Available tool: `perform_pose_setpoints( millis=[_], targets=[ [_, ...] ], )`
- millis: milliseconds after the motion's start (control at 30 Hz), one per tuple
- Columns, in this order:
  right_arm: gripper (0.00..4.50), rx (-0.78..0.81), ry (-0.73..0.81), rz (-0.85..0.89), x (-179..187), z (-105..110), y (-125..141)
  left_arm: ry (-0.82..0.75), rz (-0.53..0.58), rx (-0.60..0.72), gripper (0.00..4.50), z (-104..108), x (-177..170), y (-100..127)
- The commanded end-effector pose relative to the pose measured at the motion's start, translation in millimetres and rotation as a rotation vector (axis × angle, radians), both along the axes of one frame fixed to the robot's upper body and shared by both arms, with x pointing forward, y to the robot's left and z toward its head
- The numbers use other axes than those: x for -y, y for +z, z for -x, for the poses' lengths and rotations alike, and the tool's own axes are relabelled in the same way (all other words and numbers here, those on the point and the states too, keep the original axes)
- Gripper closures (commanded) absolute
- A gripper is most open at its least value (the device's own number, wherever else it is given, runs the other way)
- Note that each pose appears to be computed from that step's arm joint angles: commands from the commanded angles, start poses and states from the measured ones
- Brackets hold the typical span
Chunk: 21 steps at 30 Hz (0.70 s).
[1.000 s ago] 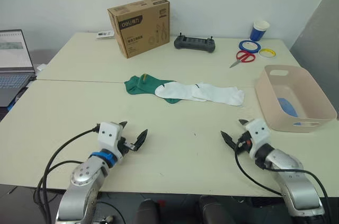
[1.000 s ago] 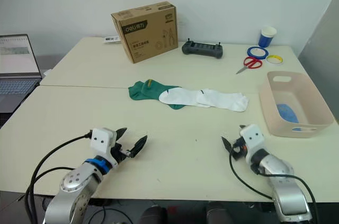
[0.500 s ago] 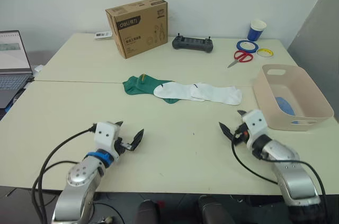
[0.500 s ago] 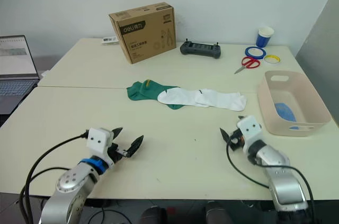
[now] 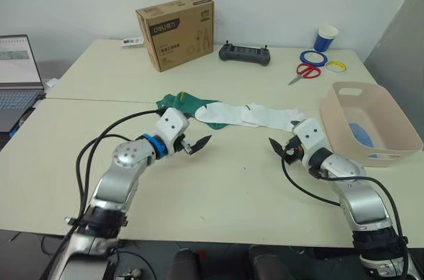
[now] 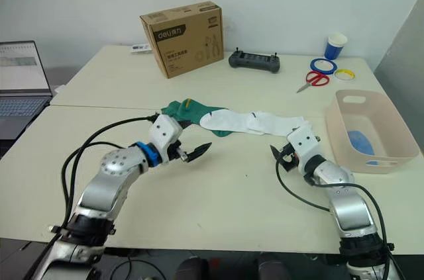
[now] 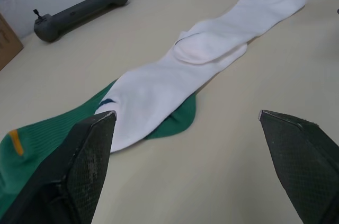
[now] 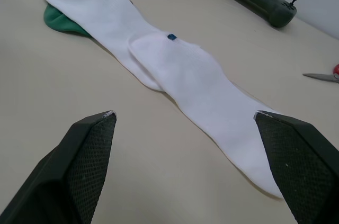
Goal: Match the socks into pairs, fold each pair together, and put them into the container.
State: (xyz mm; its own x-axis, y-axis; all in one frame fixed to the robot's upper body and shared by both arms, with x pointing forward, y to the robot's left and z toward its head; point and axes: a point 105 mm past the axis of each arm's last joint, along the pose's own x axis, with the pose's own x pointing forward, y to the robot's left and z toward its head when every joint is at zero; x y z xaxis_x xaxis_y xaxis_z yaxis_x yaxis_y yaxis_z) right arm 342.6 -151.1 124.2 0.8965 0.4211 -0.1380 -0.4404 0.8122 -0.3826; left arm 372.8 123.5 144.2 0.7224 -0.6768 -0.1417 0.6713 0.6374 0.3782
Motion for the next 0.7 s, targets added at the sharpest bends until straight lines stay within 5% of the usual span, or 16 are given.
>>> perform_pose_setpoints(
  millis=[33,233,700],
  targets=[
    [0.02,0.067,-0.018,-0.024,0.3,-2.4,20.0,-0.062,-0.02,0.041,0.0,-17.3,21.3,10.5],
    [0.02,0.068,-0.039,-0.01,3.8,0.4,16.3,-0.125,-0.02,0.026,0.0,-41.5,59.7,6.4],
    [0.02,0.086,-0.098,-0.014,11.5,5.1,21.2,-0.076,-0.05,0.041,0.0,-65.0,73.6,4.1]
  ],
)
